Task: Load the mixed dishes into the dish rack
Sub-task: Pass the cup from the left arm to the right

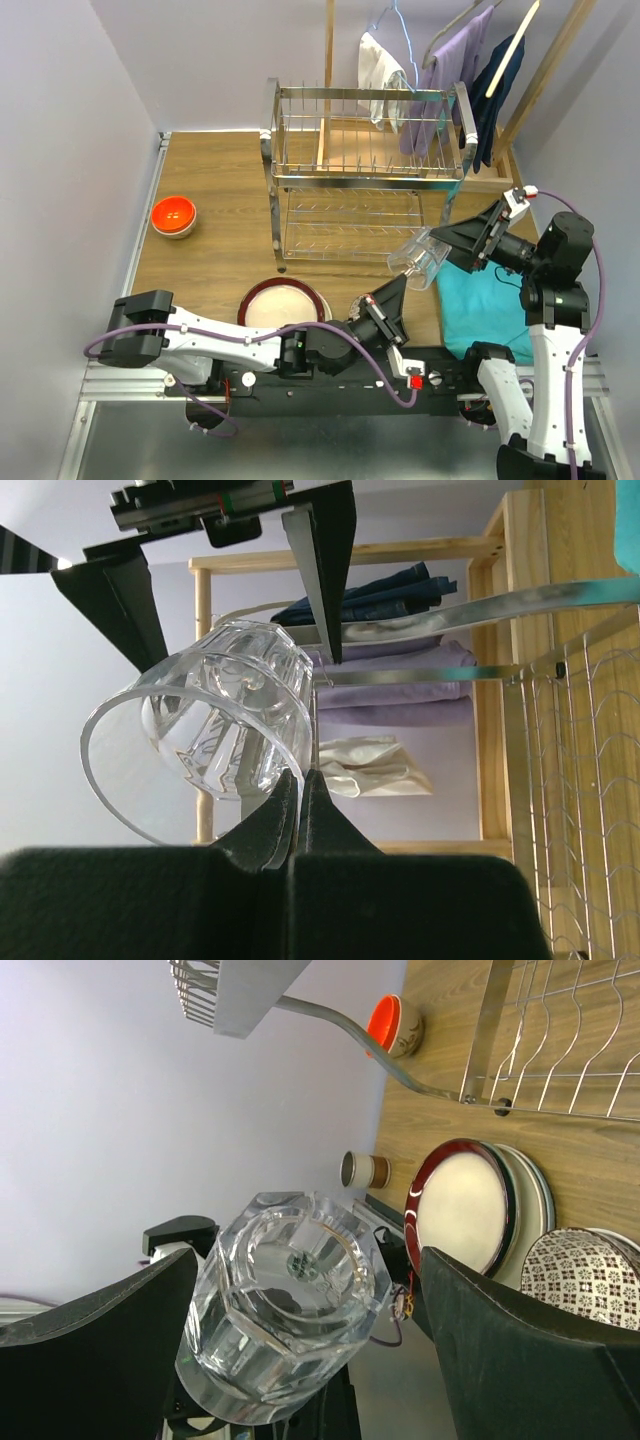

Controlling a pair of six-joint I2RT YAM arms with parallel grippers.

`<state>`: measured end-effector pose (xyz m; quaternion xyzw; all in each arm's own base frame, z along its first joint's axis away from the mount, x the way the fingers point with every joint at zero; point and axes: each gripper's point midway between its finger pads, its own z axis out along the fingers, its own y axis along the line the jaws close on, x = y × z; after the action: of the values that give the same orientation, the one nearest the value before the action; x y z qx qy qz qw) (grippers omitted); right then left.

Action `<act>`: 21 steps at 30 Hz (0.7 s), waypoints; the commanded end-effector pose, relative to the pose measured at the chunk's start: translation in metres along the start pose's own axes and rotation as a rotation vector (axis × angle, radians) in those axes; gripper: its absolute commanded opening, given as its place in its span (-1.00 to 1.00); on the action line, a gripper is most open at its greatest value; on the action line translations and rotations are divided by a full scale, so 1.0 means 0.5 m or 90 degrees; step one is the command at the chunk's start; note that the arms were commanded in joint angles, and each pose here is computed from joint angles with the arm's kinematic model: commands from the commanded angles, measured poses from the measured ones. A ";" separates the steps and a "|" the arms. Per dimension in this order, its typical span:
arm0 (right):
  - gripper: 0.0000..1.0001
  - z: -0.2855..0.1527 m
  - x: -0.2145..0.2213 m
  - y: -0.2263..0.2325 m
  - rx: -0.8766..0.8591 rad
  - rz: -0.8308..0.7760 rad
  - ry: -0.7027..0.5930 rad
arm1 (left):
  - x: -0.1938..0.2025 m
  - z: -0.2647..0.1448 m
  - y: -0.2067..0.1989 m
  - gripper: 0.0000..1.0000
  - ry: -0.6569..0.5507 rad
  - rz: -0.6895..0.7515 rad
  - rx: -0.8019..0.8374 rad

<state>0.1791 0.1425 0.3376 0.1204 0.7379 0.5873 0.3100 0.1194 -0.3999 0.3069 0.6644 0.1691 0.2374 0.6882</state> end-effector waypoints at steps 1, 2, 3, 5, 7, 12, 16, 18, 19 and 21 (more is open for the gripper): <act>1.00 -0.001 0.006 0.015 -0.011 -0.013 0.012 | -0.008 0.011 0.023 -1.00 -0.002 0.002 -0.020; 0.99 -0.001 0.006 0.012 -0.008 -0.010 0.012 | -0.008 0.010 0.016 -1.00 -0.003 0.004 -0.016; 0.99 -0.001 0.007 0.012 -0.008 -0.011 0.012 | -0.007 0.008 0.013 -1.00 -0.002 0.005 -0.012; 0.99 -0.002 0.007 0.014 -0.008 -0.013 0.012 | -0.003 0.008 0.003 -1.00 -0.001 0.008 -0.003; 1.00 -0.002 0.008 0.013 -0.006 -0.014 0.014 | 0.000 0.010 0.002 -1.00 0.004 0.009 0.000; 0.99 -0.004 0.012 0.020 -0.005 -0.019 0.021 | 0.026 0.035 0.001 -1.00 0.046 0.019 0.014; 0.99 0.002 0.004 0.010 0.003 -0.005 0.017 | 0.023 0.051 0.002 -1.00 0.047 0.024 0.002; 1.00 0.005 -0.001 0.007 0.005 -0.002 0.017 | 0.017 0.058 -0.001 -1.00 0.043 0.023 0.002; 0.98 0.005 -0.002 0.005 0.005 -0.003 0.015 | 0.015 0.059 0.002 -1.00 0.040 0.022 -0.001; 0.96 0.008 -0.005 0.000 0.009 -0.004 0.012 | 0.012 0.061 0.001 -1.00 0.037 0.022 -0.005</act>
<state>0.1824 0.1438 0.3331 0.1225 0.7454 0.5851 0.2948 0.1422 -0.4158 0.2932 0.6742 0.1841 0.2658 0.6640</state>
